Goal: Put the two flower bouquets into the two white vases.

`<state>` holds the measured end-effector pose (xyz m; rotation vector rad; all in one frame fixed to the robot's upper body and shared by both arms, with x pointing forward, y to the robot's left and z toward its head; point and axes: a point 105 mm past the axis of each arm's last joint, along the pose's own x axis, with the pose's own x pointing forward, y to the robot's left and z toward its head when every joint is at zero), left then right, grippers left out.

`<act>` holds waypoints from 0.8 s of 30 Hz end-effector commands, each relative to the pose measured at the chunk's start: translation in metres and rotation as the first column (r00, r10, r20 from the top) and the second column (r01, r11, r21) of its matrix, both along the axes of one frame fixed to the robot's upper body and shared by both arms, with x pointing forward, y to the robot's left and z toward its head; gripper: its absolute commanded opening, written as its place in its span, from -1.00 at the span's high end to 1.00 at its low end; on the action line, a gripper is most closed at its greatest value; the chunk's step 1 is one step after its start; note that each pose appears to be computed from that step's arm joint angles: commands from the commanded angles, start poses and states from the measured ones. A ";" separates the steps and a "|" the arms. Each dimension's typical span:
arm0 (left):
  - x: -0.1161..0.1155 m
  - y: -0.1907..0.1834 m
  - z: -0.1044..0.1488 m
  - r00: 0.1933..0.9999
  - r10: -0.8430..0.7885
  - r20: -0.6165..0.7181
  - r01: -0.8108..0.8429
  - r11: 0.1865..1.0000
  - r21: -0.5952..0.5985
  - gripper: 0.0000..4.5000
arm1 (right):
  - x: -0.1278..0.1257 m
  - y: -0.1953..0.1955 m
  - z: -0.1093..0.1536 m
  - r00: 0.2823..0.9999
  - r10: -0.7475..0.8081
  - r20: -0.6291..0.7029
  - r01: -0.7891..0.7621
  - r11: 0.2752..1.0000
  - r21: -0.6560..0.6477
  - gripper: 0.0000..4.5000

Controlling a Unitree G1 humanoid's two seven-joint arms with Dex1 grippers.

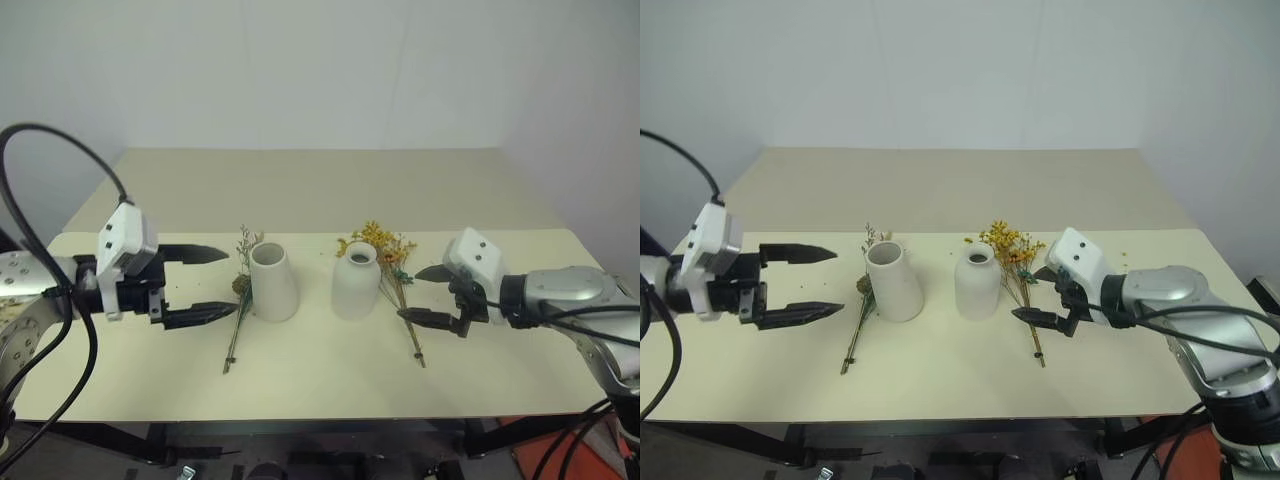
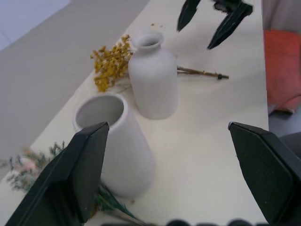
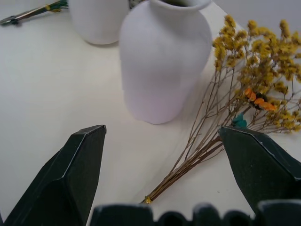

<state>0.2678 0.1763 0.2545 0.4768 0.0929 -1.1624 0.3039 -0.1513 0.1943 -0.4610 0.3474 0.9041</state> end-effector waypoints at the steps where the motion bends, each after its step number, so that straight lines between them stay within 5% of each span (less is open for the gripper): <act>1: 0.020 -0.013 0.011 1.000 -0.007 0.012 0.006 0.997 0.071 -0.97 | 0.006 0.002 -0.001 0.996 -0.057 -0.073 0.057 0.998 -0.003 -1.00; 8: 0.046 -0.061 0.041 0.988 -0.151 0.016 0.148 0.983 0.111 -0.97 | 0.022 0.000 -0.017 0.950 -0.222 -0.218 0.207 0.974 -0.089 -1.00; 20: 0.051 -0.098 0.043 0.971 -0.238 -0.011 0.236 0.958 0.166 -0.97 | 0.038 0.001 -0.046 0.869 -0.359 -0.341 0.309 0.931 -0.193 -1.00; 24: 0.045 -0.106 0.040 0.964 -0.264 -0.023 0.264 0.949 0.172 -1.00 | 0.038 0.005 -0.059 0.870 -0.339 -0.359 0.273 0.936 -0.221 -0.56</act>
